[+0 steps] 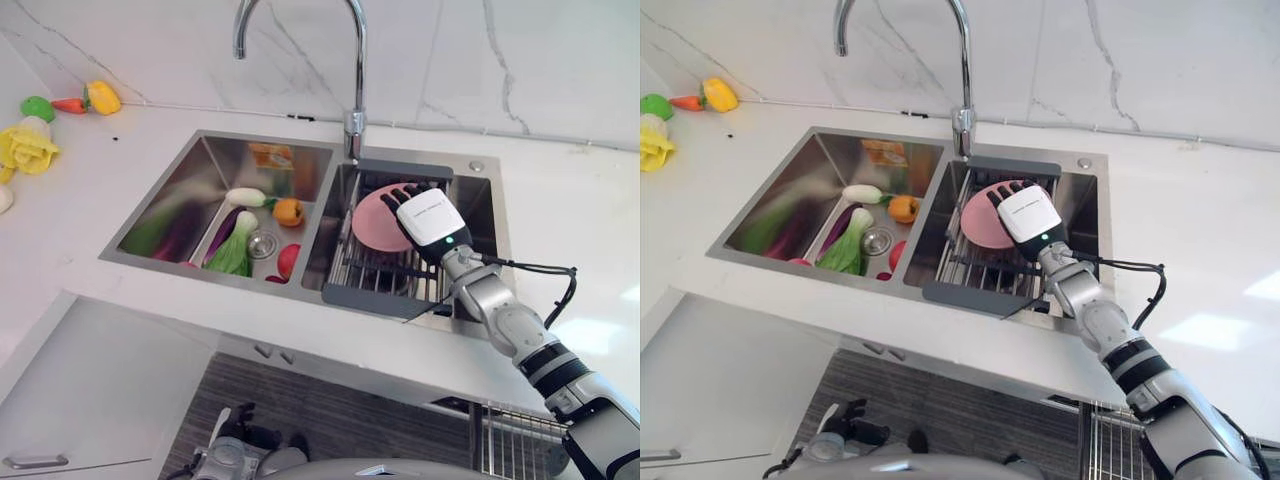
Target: Place the dishes in the dishwasher.
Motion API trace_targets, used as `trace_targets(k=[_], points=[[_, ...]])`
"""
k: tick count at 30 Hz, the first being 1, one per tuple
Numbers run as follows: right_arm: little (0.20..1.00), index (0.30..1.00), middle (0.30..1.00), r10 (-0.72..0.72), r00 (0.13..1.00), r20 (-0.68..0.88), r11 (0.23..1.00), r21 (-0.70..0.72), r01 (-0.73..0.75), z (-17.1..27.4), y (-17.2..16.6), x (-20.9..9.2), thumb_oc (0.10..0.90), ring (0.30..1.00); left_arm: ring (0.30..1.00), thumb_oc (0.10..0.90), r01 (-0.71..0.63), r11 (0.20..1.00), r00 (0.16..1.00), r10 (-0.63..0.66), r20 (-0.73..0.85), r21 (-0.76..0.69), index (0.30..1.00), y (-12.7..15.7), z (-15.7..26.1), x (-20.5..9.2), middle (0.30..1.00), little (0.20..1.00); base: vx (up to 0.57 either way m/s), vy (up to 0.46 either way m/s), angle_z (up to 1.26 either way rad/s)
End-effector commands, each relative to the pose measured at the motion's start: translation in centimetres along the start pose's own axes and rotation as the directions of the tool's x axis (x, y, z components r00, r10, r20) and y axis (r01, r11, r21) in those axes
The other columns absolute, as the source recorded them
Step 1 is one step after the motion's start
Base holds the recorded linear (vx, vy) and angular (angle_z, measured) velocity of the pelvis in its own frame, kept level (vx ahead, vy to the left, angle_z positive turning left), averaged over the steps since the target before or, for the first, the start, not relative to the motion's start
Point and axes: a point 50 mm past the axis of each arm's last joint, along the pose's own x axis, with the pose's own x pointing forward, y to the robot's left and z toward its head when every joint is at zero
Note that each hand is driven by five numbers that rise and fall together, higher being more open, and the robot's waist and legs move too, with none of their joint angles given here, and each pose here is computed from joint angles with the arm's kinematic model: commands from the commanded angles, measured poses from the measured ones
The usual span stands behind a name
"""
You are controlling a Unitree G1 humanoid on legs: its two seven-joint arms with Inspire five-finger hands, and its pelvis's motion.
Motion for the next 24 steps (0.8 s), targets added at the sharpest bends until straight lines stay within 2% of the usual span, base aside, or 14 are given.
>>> trace_targets(k=[1, 16, 20, 24], points=[[0.300, 0.300, 0.300, -0.268, 0.963, -0.038, 0.963, 0.023, 0.269, -1.0, -5.5, 3.4, 0.400, 0.300, 0.900, 0.800, -0.026, 0.996, 0.999, 0.024, 0.026, 0.087, 0.900, 0.9, 0.7, 0.4, 0.900, 0.900, 0.01, 0.004, 0.05], [0.300, 0.300, 0.300, -0.306, 0.951, -0.037, 0.950, 0.047, 0.307, -1.2, -6.1, 3.2, 0.400, 0.300, 0.900, 0.800, -0.032, 0.996, 0.999, 0.031, 0.023, 0.087, 0.900, 1.0, 0.5, 0.4, 0.900, 0.900, 0.00, 0.000, 0.00], [0.300, 0.300, 0.300, -0.417, 0.906, -0.071, 0.905, 0.061, 0.421, -2.1, -8.1, 2.7, 0.400, 0.300, 0.900, 0.800, -0.040, 0.996, 0.999, 0.039, 0.020, 0.085, 0.900, 1.1, 0.4, 0.4, 0.900, 0.900, 0.00, 0.000, 0.00], [0.300, 0.300, 0.300, -0.566, 0.809, -0.159, 0.805, 0.104, 0.584, -3.7, -10.9, 1.0, 0.400, 0.300, 0.900, 0.800, -0.057, 0.996, 0.998, 0.057, 0.009, 0.066, 0.900, 1.2, 0.2, 0.3, 0.900, 0.900, 0.00, 0.000, 0.00]])
